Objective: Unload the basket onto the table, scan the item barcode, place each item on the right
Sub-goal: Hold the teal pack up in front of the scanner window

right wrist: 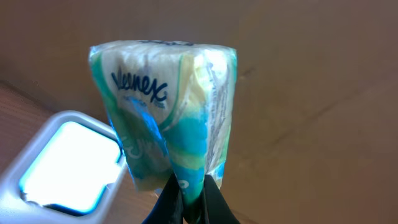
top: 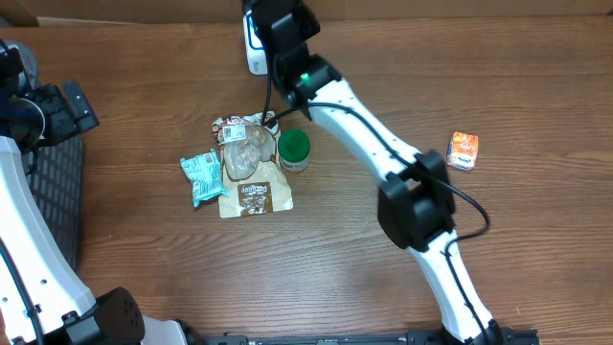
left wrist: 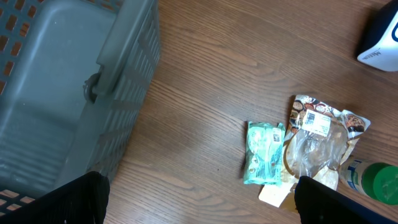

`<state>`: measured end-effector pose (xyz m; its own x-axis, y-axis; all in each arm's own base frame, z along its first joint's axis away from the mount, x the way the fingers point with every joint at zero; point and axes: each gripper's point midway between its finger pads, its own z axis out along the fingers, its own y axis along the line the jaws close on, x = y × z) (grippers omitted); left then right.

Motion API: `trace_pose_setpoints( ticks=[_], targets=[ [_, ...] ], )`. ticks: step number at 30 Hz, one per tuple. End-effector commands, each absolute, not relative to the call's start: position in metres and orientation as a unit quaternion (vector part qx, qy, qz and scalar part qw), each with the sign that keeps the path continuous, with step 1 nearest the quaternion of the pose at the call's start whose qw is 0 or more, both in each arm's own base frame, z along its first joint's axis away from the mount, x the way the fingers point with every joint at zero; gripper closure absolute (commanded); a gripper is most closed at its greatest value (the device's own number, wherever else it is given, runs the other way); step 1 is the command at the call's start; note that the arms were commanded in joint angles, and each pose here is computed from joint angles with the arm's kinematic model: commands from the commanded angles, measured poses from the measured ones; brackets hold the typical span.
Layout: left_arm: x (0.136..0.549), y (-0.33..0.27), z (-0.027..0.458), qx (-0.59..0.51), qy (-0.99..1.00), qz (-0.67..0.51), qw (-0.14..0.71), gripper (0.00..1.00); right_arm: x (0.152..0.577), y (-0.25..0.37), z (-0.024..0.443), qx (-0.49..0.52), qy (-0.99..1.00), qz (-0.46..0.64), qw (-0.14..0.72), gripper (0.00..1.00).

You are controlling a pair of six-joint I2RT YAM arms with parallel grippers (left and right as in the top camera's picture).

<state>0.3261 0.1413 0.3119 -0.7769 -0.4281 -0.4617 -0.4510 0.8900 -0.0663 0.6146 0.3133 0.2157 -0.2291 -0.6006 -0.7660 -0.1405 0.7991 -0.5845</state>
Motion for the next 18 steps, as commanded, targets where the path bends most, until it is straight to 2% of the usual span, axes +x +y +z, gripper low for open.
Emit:
trace_pose_setpoints(
  ticks=[1, 7, 18],
  targets=[
    [0.326, 0.144, 0.317, -0.224, 0.943, 0.031, 0.245, 0.00, 0.626, 0.314, 0.200, -0.344, 0.699, -0.311, 0.544, 0.96],
    [0.326, 0.144, 0.317, -0.224, 0.943, 0.031, 0.245, 0.01, 0.634, 0.325, 0.157, -0.401, 0.673, -0.336, 0.523, 0.96],
    [0.326, 0.144, 0.317, -0.224, 0.943, 0.032, 0.245, 0.00, 0.630, 0.329, 0.150, -0.408, 0.676, -0.334, 0.515, 0.96]
  ],
)
